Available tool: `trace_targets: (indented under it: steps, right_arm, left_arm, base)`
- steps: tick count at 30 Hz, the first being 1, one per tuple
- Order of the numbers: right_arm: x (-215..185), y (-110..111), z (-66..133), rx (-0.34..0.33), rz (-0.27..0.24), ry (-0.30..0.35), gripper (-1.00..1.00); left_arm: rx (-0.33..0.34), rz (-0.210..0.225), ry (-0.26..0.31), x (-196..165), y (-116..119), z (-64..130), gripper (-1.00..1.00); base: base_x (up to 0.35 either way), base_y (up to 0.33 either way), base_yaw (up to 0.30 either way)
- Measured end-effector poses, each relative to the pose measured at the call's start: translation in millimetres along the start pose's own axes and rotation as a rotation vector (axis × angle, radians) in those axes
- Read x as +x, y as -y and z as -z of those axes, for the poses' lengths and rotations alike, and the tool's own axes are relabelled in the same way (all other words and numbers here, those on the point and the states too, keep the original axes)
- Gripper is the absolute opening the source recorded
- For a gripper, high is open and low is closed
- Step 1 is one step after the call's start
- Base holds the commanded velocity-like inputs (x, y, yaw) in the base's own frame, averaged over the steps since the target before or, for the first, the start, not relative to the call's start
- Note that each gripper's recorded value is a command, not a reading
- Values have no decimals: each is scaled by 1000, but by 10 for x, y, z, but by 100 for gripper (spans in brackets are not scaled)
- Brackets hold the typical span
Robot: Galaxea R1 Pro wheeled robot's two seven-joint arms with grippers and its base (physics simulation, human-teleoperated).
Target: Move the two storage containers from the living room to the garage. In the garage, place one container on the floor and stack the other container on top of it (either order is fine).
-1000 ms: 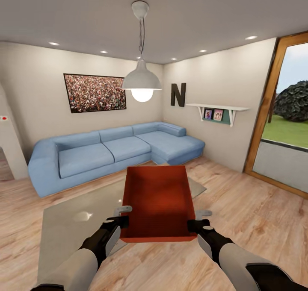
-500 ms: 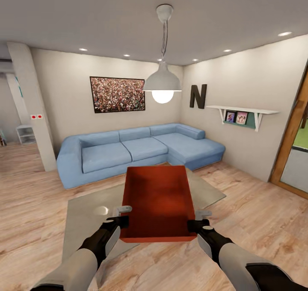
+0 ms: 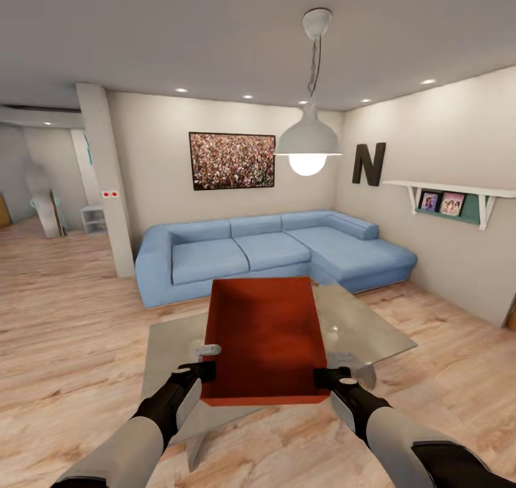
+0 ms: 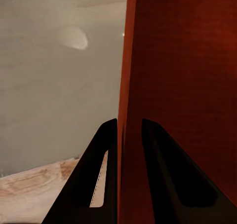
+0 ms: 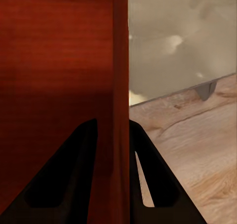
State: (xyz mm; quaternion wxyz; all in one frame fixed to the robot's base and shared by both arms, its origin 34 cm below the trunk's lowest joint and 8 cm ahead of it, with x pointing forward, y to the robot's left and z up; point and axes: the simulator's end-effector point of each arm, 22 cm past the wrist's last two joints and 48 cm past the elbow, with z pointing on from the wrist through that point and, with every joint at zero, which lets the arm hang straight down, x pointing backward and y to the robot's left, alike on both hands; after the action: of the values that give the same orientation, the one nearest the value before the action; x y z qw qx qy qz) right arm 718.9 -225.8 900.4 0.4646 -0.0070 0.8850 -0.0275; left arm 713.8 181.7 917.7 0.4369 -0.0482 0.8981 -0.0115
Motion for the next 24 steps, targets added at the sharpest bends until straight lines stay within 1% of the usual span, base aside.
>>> trace_targets:
  steps: [24]
  right_arm:
    - [-81,4,38,0,0,15,-100]
  left_arm:
    - [1,1,15,-76,6,46,-100]
  base:
    - [0,0,296]
